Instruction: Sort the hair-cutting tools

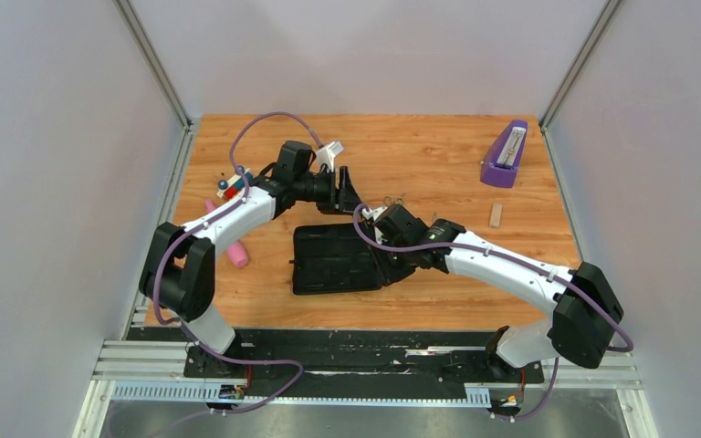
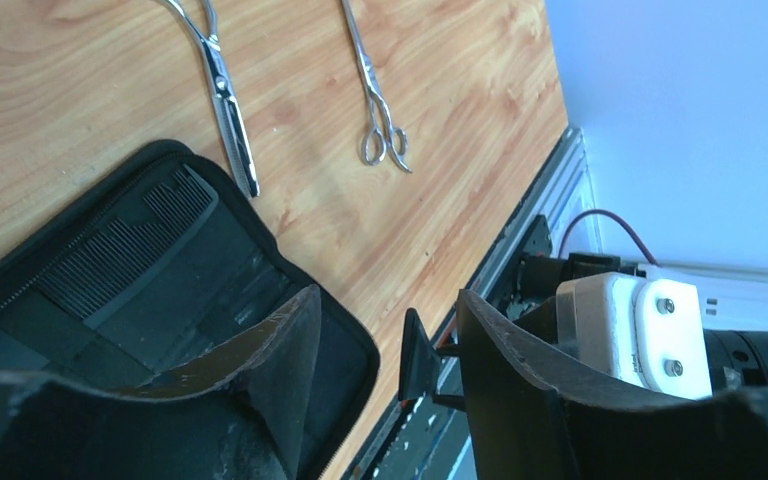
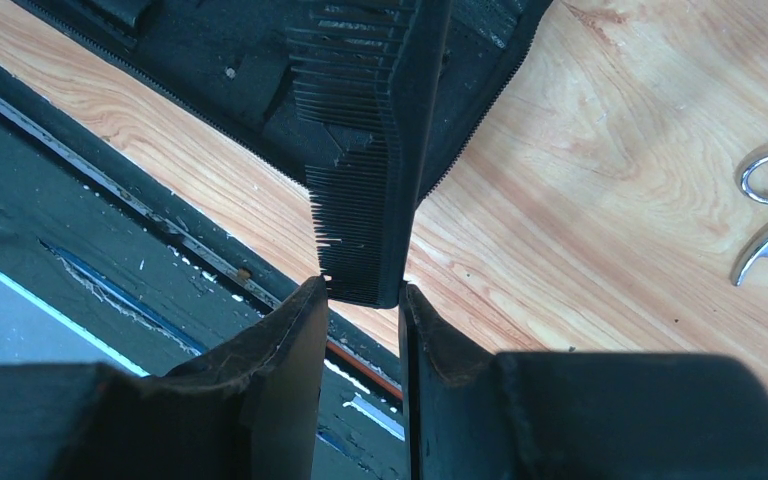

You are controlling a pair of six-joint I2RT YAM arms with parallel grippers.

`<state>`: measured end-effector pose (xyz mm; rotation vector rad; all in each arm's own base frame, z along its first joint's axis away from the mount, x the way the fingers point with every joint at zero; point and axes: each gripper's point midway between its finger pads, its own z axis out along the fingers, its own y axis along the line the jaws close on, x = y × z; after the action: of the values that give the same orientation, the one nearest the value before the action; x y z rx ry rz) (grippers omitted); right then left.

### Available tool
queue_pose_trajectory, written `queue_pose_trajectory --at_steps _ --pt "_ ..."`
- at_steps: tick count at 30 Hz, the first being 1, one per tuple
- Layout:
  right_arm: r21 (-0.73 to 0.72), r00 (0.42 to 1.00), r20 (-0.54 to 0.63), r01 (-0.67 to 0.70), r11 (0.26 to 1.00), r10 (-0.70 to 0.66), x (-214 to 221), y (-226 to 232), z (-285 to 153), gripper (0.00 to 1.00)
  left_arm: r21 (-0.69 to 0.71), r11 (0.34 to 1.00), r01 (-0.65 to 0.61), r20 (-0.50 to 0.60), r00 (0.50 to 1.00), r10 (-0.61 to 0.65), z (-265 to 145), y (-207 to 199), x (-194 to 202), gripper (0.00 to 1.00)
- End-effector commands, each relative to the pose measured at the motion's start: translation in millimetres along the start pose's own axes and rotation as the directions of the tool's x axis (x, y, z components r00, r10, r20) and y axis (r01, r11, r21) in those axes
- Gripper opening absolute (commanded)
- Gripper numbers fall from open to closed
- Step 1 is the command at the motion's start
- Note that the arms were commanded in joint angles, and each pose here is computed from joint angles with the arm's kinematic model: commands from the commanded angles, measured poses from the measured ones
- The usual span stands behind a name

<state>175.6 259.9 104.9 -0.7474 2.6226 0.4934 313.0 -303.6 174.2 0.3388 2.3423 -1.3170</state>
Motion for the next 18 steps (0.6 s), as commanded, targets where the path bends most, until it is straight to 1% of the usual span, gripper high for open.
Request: queue_pose_trajectory --at_steps 1,2,3,4,5,6,7,8,9,10,12,15,16,17,18 --pt "-0.057 0.993 0.113 0.049 0.997 -0.043 -29 18 -16 0.00 0.056 0.997 -0.058 -0.019 0.998 0.059 -4 -18 -6 0.58" --pt "-0.060 0.993 0.113 0.052 0.997 -0.045 -30 19 -17 0.00 0.053 0.997 -0.058 -0.022 0.998 0.060 -4 -17 -5 0.54" --pt "-0.060 0.992 0.113 0.055 0.997 -0.048 -29 19 -17 0.00 0.052 0.997 -0.064 -0.026 0.998 0.065 -4 -17 -5 0.52" --pt "-0.060 0.992 0.113 0.055 0.997 -0.048 -29 19 -16 0.00 0.052 0.997 -0.066 -0.028 0.997 0.067 -4 -17 -5 0.46" --pt "-0.060 0.992 0.113 0.056 0.997 -0.049 -29 19 -16 0.00 0.052 0.996 -0.068 -0.029 0.997 0.070 -5 -18 -5 0.42" --pt "-0.060 0.992 0.112 0.056 0.997 -0.049 -29 19 -16 0.00 0.058 0.996 -0.072 -0.029 0.997 0.073 -6 -20 -5 0.35" --pt "-0.059 0.992 0.113 0.056 0.997 -0.049 -29 19 -16 0.00 0.063 0.995 -0.074 -0.030 0.997 0.076 -6 -21 -5 0.33" --pt "-0.058 0.992 0.113 0.056 0.997 -0.049 -29 19 -16 0.00 0.071 0.994 -0.077 -0.031 0.996 0.079 -8 -23 -5 0.27" --pt "-0.058 0.992 0.115 0.056 0.997 -0.049 -29 19 -16 0.00 0.076 0.994 -0.079 -0.033 0.996 0.082 -8 -25 -4 0.23" --pt "-0.057 0.992 0.120 0.056 0.997 -0.049 -29 19 -16 0.00 0.084 0.993 -0.082 -0.033 0.996 0.085 -10 -27 -4 0.14" --pt "-0.059 0.990 0.132 0.058 0.997 -0.049 -32 20 -18 0.00 0.089 0.992 -0.091 -0.025 0.995 0.093 -13 -31 -5 0.01" --pt "-0.064 0.987 0.153 0.059 0.996 -0.048 -36 21 -21 0.00 0.090 0.990 -0.107 -0.005 0.994 0.108 -19 -36 -6 0.00" --pt "-0.064 0.986 0.159 0.058 0.996 -0.047 -38 22 -22 0.06 0.079 0.989 -0.122 0.019 0.993 0.121 -22 -39 -10 0.00" --pt "-0.063 0.985 0.165 0.053 0.997 -0.042 -39 21 -22 0.16 0.068 0.990 -0.123 0.027 0.992 0.122 -23 -37 -10 0.00" --pt "-0.062 0.985 0.170 0.049 0.997 -0.038 -41 22 -23 0.26 0.040 0.989 -0.139 0.067 0.988 0.136 -28 -38 -16 0.00"
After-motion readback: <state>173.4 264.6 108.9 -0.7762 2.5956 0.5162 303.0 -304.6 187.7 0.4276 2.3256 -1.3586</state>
